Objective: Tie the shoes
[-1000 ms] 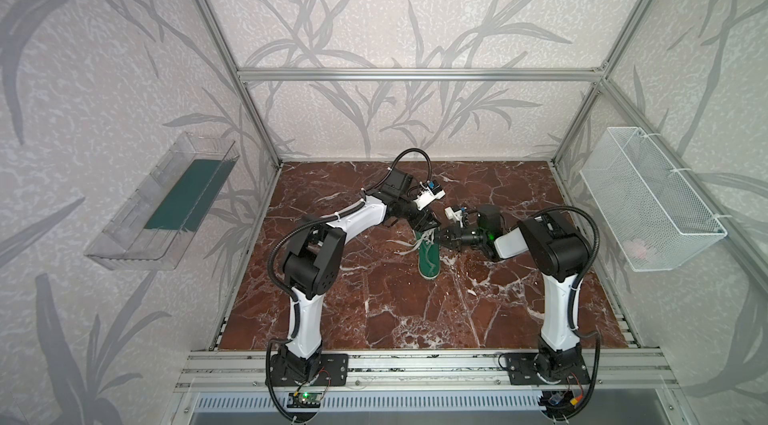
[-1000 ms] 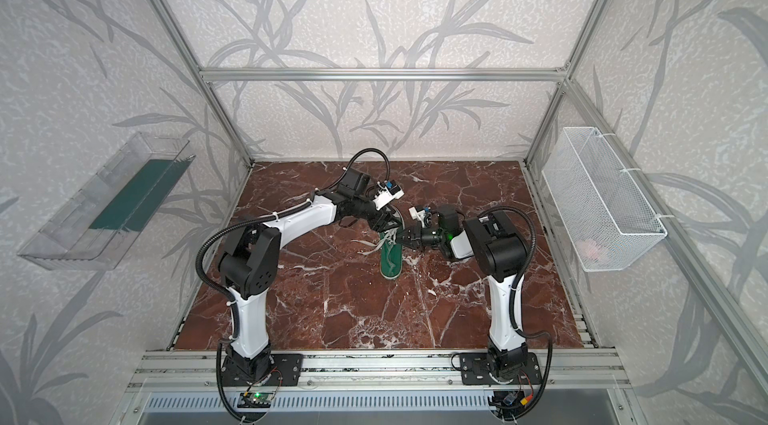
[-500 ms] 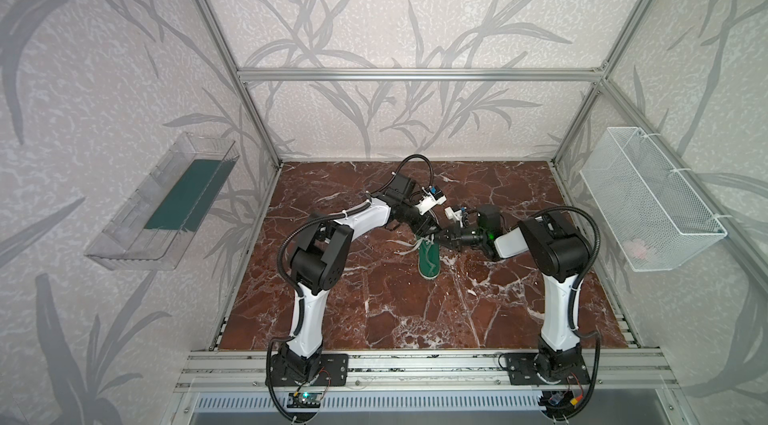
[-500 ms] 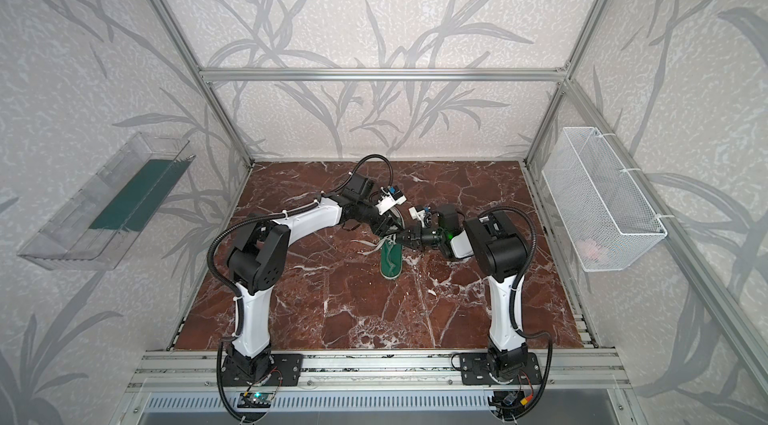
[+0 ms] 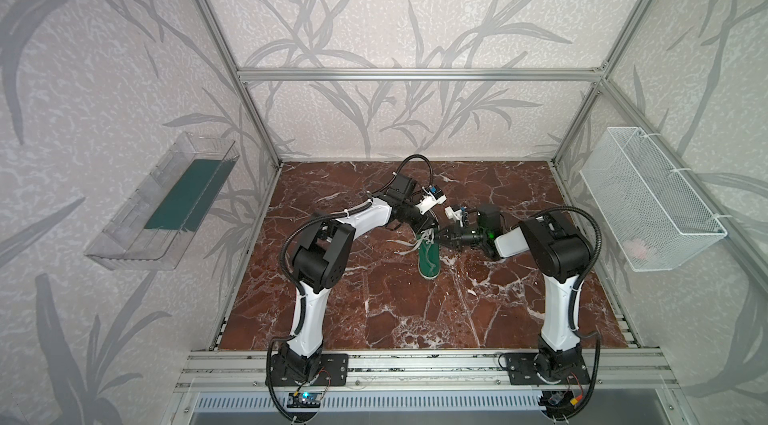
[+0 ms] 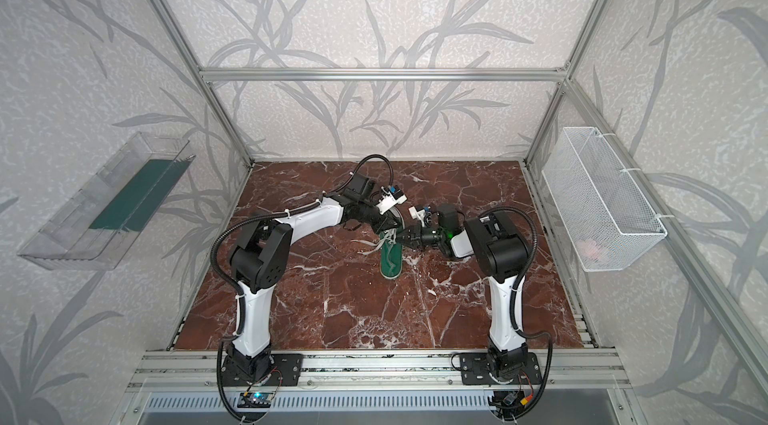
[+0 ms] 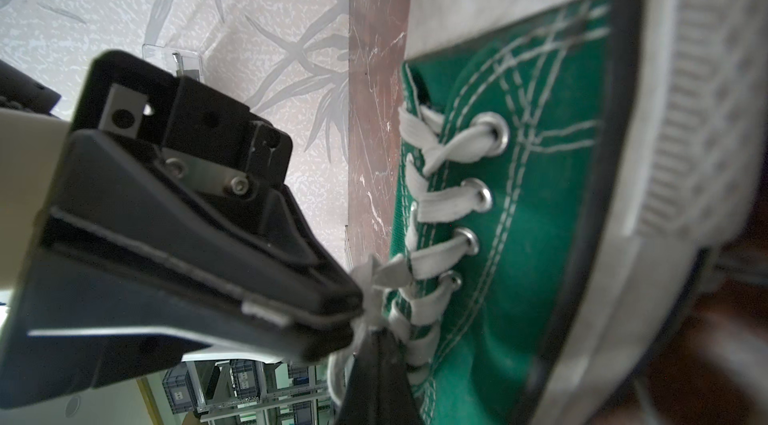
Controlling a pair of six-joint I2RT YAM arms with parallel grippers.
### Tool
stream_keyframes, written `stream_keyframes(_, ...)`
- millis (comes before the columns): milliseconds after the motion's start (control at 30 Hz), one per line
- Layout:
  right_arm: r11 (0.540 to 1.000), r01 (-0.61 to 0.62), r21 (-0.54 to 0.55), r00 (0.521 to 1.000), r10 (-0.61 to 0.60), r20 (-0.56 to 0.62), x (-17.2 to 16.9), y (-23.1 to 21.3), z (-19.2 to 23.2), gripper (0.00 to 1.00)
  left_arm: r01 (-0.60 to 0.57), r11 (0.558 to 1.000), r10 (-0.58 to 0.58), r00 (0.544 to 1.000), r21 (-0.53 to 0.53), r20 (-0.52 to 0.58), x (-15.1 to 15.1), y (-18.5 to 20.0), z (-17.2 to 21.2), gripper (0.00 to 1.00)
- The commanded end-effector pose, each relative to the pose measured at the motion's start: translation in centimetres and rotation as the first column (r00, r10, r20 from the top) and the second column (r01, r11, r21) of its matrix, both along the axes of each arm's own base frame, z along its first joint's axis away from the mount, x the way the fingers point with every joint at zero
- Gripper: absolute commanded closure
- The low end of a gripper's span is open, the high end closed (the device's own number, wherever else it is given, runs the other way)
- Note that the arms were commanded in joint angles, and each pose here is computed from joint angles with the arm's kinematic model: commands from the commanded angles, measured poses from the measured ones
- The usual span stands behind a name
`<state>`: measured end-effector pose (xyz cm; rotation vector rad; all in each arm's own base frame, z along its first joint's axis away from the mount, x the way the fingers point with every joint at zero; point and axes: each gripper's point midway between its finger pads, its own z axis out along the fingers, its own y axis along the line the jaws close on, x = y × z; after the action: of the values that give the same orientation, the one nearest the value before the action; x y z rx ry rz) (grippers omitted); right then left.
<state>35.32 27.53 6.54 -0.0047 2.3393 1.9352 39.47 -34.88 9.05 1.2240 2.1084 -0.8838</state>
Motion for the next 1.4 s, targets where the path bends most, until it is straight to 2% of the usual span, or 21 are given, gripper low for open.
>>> stream_keyframes(0,1.0,-0.01,0.013,0.999,0.009,0.049,0.1,0.0,1.8,1.0,-0.004,1.0,0.005,0.999,-0.022,0.034,0.5,-0.4,1.6,0.98)
stream_keyframes(667,1.0,0.008,0.003,0.999,-0.008,0.048,-0.4,-1.4,1.8,1.0,-0.059,0.997,0.063,0.995,-0.053,0.073,0.7,0.9,3.6,1.0)
stream_keyframes(1367,0.999,0.028,-0.031,0.999,-0.027,0.028,-1.2,-3.0,1.2,1.0,-0.082,0.996,0.084,0.994,-0.035,0.065,0.5,2.5,3.8,1.0)
